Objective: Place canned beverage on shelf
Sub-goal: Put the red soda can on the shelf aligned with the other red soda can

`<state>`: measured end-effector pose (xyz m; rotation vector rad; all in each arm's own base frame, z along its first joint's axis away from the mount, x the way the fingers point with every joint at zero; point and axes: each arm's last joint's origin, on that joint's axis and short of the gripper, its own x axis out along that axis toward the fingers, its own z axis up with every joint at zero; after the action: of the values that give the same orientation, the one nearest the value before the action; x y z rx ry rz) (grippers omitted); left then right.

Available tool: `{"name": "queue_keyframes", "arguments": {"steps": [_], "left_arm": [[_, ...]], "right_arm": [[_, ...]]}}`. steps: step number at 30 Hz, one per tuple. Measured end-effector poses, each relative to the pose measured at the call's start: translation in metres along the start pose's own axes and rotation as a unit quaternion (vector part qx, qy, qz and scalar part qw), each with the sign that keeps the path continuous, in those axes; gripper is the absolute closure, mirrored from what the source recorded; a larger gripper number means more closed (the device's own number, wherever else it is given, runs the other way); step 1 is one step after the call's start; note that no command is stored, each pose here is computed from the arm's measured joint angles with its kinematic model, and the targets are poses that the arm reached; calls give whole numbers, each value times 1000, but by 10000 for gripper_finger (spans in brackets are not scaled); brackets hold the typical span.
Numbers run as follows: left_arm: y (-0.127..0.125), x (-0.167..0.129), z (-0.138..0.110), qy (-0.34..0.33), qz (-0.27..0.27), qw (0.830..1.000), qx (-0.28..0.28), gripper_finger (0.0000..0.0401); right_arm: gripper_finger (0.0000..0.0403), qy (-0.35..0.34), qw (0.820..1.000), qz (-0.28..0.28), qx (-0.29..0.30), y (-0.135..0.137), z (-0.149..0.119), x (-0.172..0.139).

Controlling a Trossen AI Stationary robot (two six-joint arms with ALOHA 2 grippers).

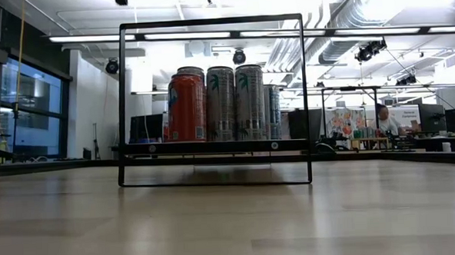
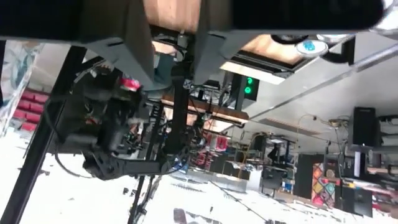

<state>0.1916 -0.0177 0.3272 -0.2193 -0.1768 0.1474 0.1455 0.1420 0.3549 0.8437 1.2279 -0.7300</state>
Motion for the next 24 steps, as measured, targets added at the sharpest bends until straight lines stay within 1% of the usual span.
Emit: {"name": "queue_keyframes", "arguments": {"steps": [2,4,7,11,14,17,20,24], "left_arm": [[-2,1,8,9,2,1000,10,301],[-4,2,16,18,3,1000,20,268],[-6,2,30,24,4,999,23,220],[-8,2,42,17,2,1000,21,178],[-9,1,43,18,-1,1000,21,165],[-9,1,41,29,-3,999,24,163],[-8,1,37,50,-11,998,27,165],[-8,1,34,68,-15,997,14,166]], "right_arm": [[120,-46,998,39,-8,5,11,-9],[120,-80,995,51,-5,9,24,-12],[120,-98,994,42,-13,13,46,-7],[120,-112,991,70,-32,27,80,-1],[120,-113,988,94,-51,38,106,7],[120,-94,988,102,-73,50,130,21],[120,-89,987,95,-91,60,151,39],[120,-71,990,70,-102,69,172,64]]}}
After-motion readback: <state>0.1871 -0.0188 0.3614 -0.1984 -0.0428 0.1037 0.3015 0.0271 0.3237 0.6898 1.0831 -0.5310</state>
